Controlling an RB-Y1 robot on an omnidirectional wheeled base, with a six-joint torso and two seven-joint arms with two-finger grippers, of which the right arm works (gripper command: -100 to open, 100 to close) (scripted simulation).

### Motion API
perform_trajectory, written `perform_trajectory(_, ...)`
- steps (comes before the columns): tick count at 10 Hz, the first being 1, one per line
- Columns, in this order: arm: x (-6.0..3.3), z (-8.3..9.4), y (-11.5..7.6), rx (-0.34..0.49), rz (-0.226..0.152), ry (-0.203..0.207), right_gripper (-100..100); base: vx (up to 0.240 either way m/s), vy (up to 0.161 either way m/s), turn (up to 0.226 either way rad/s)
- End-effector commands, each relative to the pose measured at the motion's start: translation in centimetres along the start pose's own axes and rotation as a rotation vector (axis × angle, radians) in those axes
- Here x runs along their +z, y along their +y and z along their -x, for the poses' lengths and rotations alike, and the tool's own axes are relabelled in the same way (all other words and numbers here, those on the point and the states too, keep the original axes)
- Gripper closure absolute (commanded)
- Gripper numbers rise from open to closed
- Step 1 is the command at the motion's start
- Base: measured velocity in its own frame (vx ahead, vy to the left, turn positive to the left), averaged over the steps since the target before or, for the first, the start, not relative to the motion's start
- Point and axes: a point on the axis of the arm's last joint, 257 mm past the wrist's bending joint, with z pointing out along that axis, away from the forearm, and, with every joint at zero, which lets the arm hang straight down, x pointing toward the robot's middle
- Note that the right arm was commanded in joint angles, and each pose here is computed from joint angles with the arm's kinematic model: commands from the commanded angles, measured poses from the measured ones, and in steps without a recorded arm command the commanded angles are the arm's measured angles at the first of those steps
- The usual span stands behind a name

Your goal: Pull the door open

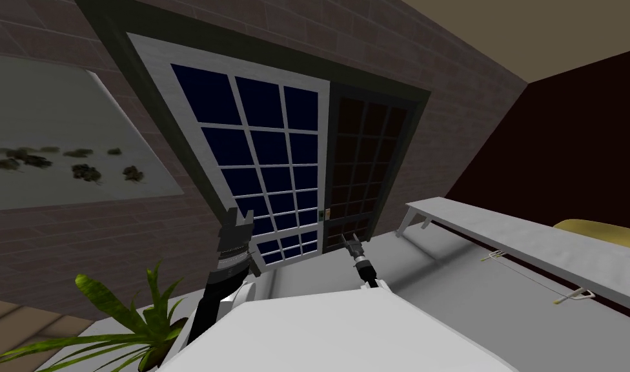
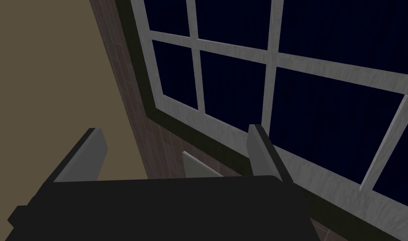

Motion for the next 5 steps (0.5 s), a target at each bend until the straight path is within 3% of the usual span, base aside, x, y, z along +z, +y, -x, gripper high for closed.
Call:
perform_trajectory(1, -0.11, -0.9, 0.6, -0.02, 0.01, 0.015, -100, 0.117, 0.0, 0.023)
perform_trajectory(5, -0.27, -3.1, 2.5, -0.063, 0.038, 0.052, -100, 0.104, -0.008, 0.036)
